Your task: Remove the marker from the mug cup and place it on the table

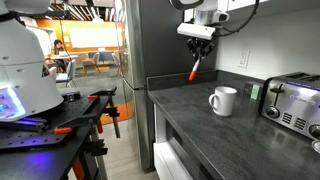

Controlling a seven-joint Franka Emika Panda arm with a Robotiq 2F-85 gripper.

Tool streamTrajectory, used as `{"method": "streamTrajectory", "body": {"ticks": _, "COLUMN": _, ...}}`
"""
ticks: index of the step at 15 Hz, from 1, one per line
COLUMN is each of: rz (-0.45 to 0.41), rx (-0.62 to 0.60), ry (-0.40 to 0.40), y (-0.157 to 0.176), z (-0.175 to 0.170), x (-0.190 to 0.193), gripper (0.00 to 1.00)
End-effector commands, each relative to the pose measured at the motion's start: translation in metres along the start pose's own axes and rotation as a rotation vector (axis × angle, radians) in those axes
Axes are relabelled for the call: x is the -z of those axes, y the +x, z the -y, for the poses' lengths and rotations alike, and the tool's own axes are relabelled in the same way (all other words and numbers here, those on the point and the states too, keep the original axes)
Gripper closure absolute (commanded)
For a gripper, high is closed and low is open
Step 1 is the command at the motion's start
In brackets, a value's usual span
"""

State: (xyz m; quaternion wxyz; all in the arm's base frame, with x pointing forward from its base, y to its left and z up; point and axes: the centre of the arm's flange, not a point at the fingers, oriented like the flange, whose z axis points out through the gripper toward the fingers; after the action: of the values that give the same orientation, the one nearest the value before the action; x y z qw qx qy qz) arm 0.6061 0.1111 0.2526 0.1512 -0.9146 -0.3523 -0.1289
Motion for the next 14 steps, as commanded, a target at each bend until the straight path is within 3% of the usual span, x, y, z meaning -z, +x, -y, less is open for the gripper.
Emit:
{"method": "streamTrajectory", "body": {"ticks": 1, "rz": 0.079, "rx": -0.098, "ry": 0.064, "y": 0.01, "z": -0.006, "x": -0.032, "gripper": 0.94}}
{"method": "streamTrajectory", "body": {"ticks": 6, "rz": 0.144, "rx": -0.179, "ry": 0.067, "y": 0.029, "z": 0.006, "x": -0.084, "gripper": 0.94}}
{"method": "streamTrajectory", "body": {"ticks": 11, "rz": 0.312, "rx": -0.226, "ry": -0.094, "y": 0.039, "z": -0.004, "x": -0.124, "gripper": 0.94}}
{"method": "streamTrajectory", "body": {"ticks": 14, "rz": 0.37, "rx": -0.164, "ry": -0.119, "y": 0.04, "z": 0.008, "x": -0.141, "gripper": 0.94}}
